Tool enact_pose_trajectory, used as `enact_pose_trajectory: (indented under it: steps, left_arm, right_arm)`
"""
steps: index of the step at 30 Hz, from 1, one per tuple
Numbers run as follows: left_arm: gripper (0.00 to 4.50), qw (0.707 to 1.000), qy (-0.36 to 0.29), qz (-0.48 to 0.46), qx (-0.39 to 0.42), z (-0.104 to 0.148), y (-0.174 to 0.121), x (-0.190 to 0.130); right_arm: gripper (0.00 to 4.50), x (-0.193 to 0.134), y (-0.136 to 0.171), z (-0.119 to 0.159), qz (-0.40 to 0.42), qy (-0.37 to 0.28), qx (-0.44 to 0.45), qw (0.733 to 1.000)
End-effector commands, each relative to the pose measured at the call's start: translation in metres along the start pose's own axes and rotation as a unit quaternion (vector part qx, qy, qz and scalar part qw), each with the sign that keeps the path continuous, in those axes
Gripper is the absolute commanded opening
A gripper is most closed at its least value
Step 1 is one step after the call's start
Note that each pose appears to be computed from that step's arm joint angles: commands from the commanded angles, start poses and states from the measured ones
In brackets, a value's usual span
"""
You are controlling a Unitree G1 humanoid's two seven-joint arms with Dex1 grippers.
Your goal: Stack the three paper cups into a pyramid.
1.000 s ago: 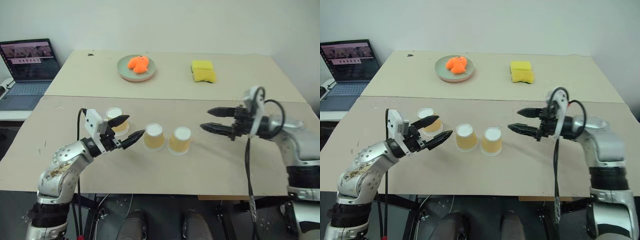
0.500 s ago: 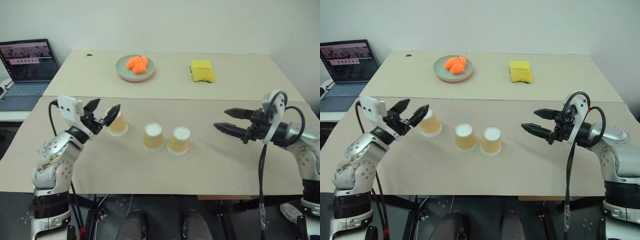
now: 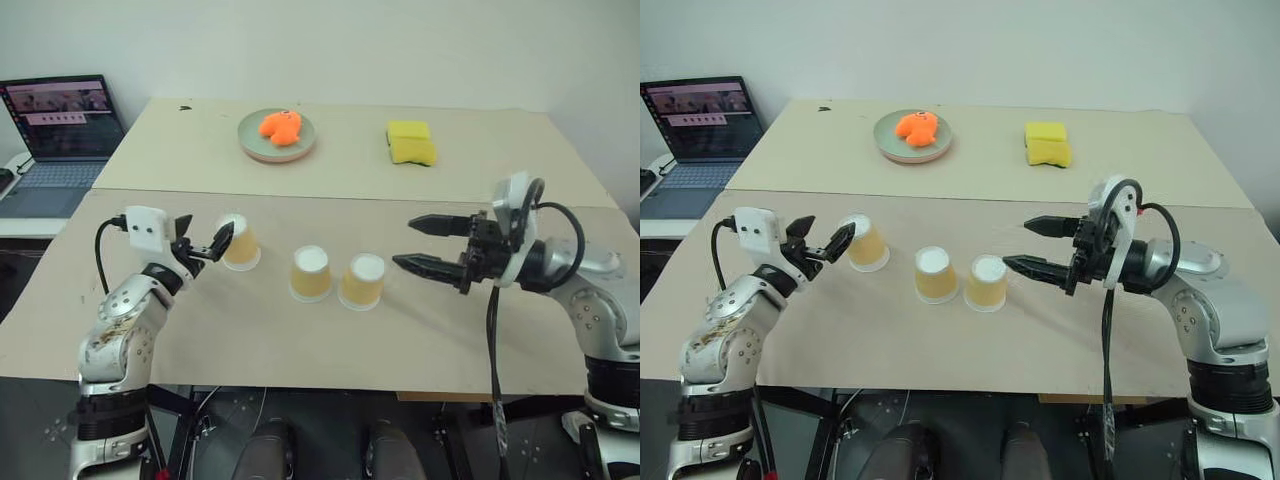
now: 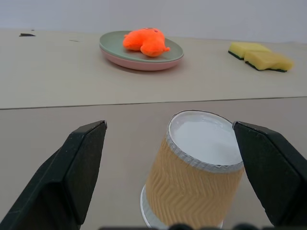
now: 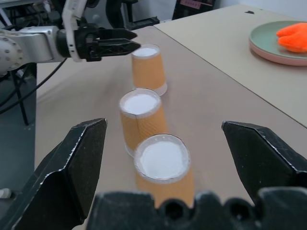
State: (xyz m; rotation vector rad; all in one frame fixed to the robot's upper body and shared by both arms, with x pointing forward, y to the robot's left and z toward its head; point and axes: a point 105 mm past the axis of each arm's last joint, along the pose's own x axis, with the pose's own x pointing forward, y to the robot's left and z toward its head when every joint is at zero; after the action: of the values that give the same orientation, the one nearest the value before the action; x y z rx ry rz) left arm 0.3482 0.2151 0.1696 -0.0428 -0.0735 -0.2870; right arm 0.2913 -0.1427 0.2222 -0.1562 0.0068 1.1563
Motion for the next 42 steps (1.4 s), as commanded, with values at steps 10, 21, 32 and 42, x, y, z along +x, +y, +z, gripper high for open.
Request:
enact_pose_trajectory:
  steps: [10, 21, 32, 42]
  left_arm:
    - [4.50, 0.998, -0.016, -0.053, 0.026, 0.011, -0.017, 0.012]
    - [4.50, 0.998, 0.011, -0.055, 0.027, -0.010, -0.020, 0.022]
    - [3.85, 0.999, 0.003, -0.039, 0.021, -0.012, -0.017, 0.032]
    - [2.60, 0.997, -0.015, -0.049, 0.050, 0.005, -0.018, 0.035]
  right_arm:
    - [4.46, -0.002, 0.002, 0.005, -0.011, -0.011, -0.013, 1.000]
    - [4.46, -0.006, 0.000, 0.004, -0.027, -0.013, -0.012, 0.999]
    - [4.50, -0.009, -0.003, 0.002, -0.043, -0.012, -0.013, 0.999]
    - [4.50, -0.008, -0.005, 0.003, -0.044, -0.014, -0.015, 0.999]
